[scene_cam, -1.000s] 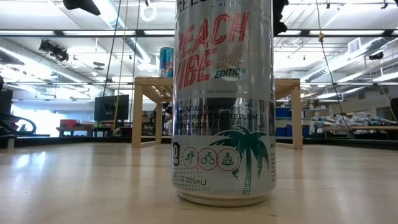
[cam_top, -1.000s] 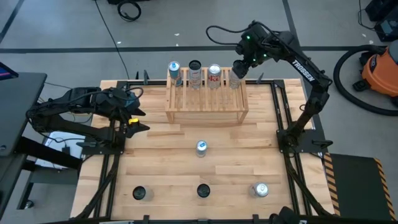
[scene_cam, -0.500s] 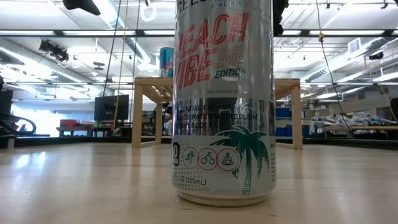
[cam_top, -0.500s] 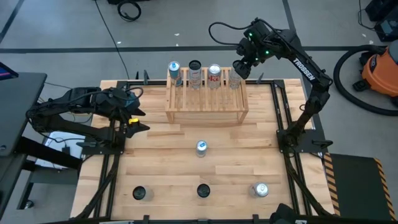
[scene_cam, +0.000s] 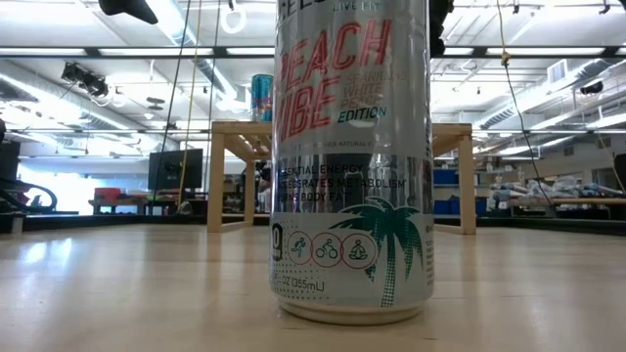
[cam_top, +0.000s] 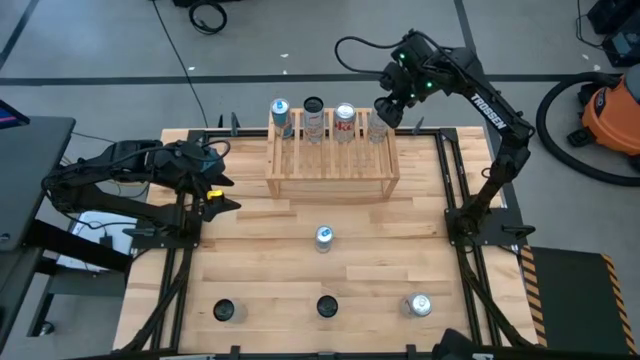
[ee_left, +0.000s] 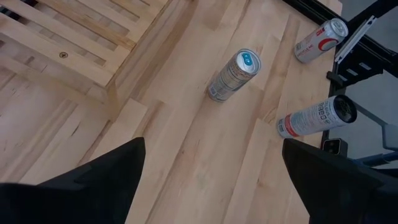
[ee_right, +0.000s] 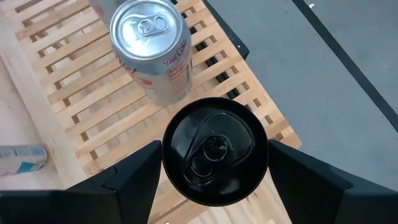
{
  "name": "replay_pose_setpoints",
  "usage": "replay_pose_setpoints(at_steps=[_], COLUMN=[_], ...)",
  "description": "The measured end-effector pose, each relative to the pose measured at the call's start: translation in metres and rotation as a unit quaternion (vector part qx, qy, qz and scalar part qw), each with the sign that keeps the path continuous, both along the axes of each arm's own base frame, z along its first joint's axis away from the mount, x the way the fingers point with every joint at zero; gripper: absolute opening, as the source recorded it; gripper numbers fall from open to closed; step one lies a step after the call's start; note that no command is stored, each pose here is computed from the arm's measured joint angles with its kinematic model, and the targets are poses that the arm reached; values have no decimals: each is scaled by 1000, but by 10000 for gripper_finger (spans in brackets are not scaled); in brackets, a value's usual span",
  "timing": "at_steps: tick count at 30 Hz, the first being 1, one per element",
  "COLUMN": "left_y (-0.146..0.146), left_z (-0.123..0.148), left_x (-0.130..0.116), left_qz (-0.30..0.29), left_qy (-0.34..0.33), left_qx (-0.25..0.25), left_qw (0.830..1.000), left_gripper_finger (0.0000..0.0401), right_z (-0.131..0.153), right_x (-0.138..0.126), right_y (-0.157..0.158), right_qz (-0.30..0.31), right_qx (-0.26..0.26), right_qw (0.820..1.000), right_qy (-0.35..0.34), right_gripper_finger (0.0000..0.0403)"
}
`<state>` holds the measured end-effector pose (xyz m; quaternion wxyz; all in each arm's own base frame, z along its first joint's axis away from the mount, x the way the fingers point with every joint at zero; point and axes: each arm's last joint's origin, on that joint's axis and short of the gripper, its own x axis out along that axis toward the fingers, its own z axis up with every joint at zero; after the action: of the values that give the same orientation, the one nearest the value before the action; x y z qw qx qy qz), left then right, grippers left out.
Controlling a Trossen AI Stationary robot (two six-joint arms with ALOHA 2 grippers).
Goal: Place canned beverage on shelf
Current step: Put the top white and yellow soda can on the shelf
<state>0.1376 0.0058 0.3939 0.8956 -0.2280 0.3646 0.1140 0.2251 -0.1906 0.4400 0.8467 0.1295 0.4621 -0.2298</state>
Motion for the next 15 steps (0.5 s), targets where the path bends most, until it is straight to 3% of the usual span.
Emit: replay_pose_setpoints(at_steps=[15], left_y=[0], left_z=[0], left_x=[0], left_qz=[0], left_qy=[0], left_qx=[0], left_qw=[1000], left_gripper_finger=[380], right_z=[0], right_x=[2], right_y=[-1], right_qz=[-4], right_qx=[-1], right_qw=[1000], right_qy=[-8], right_gripper_finger=[309])
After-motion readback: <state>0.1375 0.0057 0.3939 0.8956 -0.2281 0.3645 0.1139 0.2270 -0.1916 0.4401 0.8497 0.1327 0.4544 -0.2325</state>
